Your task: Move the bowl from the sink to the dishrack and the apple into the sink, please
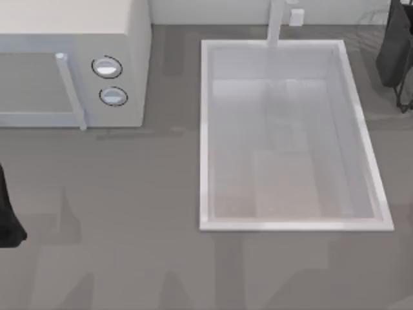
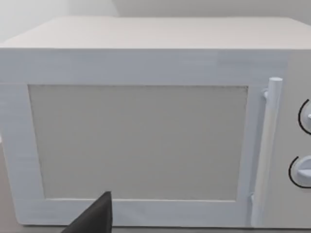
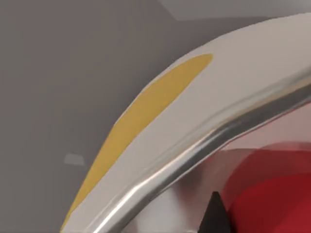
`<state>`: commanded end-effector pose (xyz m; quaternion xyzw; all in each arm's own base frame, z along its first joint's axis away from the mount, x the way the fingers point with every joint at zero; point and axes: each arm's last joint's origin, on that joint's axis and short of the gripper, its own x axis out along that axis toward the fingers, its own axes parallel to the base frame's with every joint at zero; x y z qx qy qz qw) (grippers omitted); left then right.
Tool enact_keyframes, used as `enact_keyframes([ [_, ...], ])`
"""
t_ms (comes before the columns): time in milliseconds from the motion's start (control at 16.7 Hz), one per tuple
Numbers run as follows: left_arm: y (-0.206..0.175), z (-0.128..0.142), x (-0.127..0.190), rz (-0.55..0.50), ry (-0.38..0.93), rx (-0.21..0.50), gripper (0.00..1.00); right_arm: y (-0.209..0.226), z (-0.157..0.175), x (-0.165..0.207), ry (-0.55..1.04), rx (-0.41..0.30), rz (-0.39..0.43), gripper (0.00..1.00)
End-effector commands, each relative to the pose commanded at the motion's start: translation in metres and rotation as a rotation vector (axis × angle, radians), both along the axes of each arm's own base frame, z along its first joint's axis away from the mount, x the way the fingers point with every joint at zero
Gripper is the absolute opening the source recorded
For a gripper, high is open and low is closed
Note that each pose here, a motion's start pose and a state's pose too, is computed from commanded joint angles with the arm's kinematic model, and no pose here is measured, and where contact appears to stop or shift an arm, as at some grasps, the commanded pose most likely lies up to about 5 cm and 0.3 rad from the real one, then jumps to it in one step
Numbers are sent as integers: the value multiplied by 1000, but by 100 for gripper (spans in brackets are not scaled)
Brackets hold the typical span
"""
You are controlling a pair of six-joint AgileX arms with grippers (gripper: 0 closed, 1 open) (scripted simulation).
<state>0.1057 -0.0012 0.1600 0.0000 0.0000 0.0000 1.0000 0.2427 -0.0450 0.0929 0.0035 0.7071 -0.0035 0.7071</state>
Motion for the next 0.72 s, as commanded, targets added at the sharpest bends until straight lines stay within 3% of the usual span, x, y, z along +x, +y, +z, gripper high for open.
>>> enact_keyframes([
  [600, 0, 0, 0, 0, 0, 0, 100, 0, 0, 0, 0, 0, 0, 2],
  [720, 0, 0, 0, 0, 0, 0, 100, 0, 0, 0, 0, 0, 0, 0],
])
